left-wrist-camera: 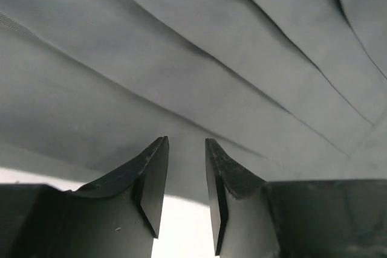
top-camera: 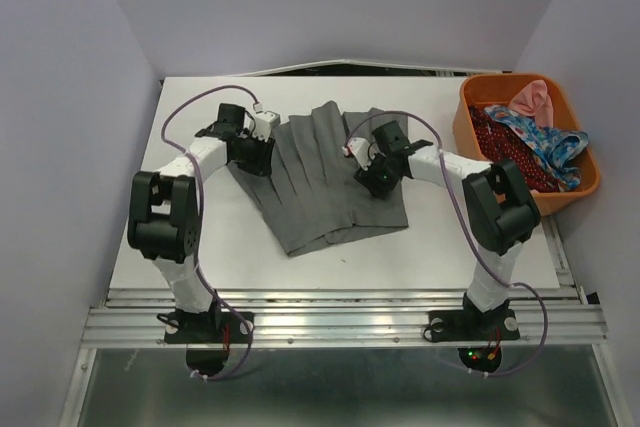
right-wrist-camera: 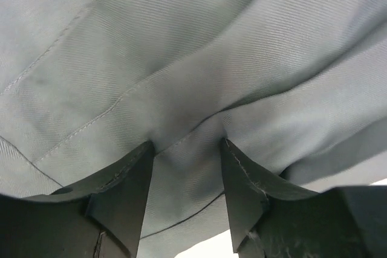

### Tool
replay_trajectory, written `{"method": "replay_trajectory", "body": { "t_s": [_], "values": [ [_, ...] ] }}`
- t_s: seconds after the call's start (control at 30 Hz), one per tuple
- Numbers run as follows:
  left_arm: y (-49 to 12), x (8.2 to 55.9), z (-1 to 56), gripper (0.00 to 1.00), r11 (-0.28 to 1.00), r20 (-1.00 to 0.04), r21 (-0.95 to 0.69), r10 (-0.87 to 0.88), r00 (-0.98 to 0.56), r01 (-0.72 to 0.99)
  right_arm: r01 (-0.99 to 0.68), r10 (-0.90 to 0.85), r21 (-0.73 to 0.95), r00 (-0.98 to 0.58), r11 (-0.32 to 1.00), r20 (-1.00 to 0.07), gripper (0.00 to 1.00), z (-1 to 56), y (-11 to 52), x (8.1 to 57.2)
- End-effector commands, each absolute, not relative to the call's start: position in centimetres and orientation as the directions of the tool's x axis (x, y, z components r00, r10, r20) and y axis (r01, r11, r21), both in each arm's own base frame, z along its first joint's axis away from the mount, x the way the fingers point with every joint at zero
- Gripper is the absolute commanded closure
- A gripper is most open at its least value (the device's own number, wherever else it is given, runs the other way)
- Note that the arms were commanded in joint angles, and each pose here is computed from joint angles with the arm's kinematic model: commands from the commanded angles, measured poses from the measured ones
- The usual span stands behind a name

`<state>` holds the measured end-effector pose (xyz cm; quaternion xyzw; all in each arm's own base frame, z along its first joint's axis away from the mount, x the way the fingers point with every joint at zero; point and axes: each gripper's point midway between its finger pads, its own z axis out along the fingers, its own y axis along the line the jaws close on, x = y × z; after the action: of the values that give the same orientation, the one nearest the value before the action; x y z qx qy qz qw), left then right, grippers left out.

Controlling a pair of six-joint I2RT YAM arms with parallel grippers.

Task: Fold and stack the skirts
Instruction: Flatten the skirt out

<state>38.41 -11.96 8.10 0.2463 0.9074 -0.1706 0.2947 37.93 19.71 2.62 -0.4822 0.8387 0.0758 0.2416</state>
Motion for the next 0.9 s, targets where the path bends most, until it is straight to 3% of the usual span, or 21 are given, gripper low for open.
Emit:
{"method": "replay_trajectory", "body": {
  "t_s": [0.0, 0.2, 0.23, 0.3, 0.33, 0.43, 0.6, 0.63, 0.73, 0.87],
  "values": [
    [-12.3, 40.5, 5.7, 0.61, 0.856, -0.548, -0.176, 0.324, -0.771, 0.485, -0.895, -0.836, 0.024, -0.425, 0.445, -0.346, 0.47, 0.0, 19.5, 29.3],
    [-12.3, 47.8, 1.5, 0.65, 0.883, -0.464, -0.127, 0.351, -0.813, 0.453, -0.894, -0.819, 0.243, -0.443, 0.376, -0.364, 0.46, 1.4, 25.7, 21.2],
    [-13.0, 51.5, 4.1, 0.65, 0.880, -0.538, -0.101, 0.344, -0.769, 0.465, -0.889, -0.806, 0.276, -0.451, 0.366, -0.383, 0.45, 2.0, 26.9, 20.7],
    [-13.5, 53.6, 3.0, 0.65, 0.878, -0.523, -0.096, 0.357, -0.774, 0.469, -0.871, -0.775, 0.373, -0.466, 0.319, -0.426, 0.43, 3.6, 30.0, 19.1],
    [-14.2, 56.9, 6.0, 0.60, 0.872, -0.598, -0.068, 0.353, -0.720, 0.485, -0.859, -0.738, 0.429, -0.479, 0.281, -0.476, 0.39, 5.7, 32.3, 19.0],
    [-15.0, 60.7, 14.0, 0.44, 0.865, -0.755, -0.011, 0.321, -0.571, 0.501, -0.851, -0.653, 0.474, -0.492, 0.224, -0.576, 0.34, 11.0, 36.0, 20.4],
    [-14.6, 57.0, 21.2, 0.37, 0.832, -0.839, 0.057, 0.340, -0.426, 0.552, -0.878, -0.546, 0.319, -0.472, 0.356, -0.692, 0.32, 15.1, 33.3, 29.0],
    [-14.1, 54.4, 22.0, 0.36, 0.818, -0.841, 0.086, 0.365, -0.398, 0.568, -0.854, -0.521, 0.272, -0.493, 0.444, -0.697, 0.32, 14.9, 30.6, 32.4],
    [-13.4, 48.0, 22.1, 0.34, 0.769, -0.835, 0.139, 0.429, -0.343, 0.624, -0.819, -0.500, 0.206, -0.505, 0.536, -0.704, 0.32, 14.1, 26.4, 37.6],
    [-13.7, 40.1, 20.5, 0.32, 0.685, -0.790, 0.234, 0.547, -0.275, 0.690, -0.832, -0.541, 0.126, -0.459, 0.540, -0.705, 0.32, 12.2, 25.8, 40.4]
  ]
}}
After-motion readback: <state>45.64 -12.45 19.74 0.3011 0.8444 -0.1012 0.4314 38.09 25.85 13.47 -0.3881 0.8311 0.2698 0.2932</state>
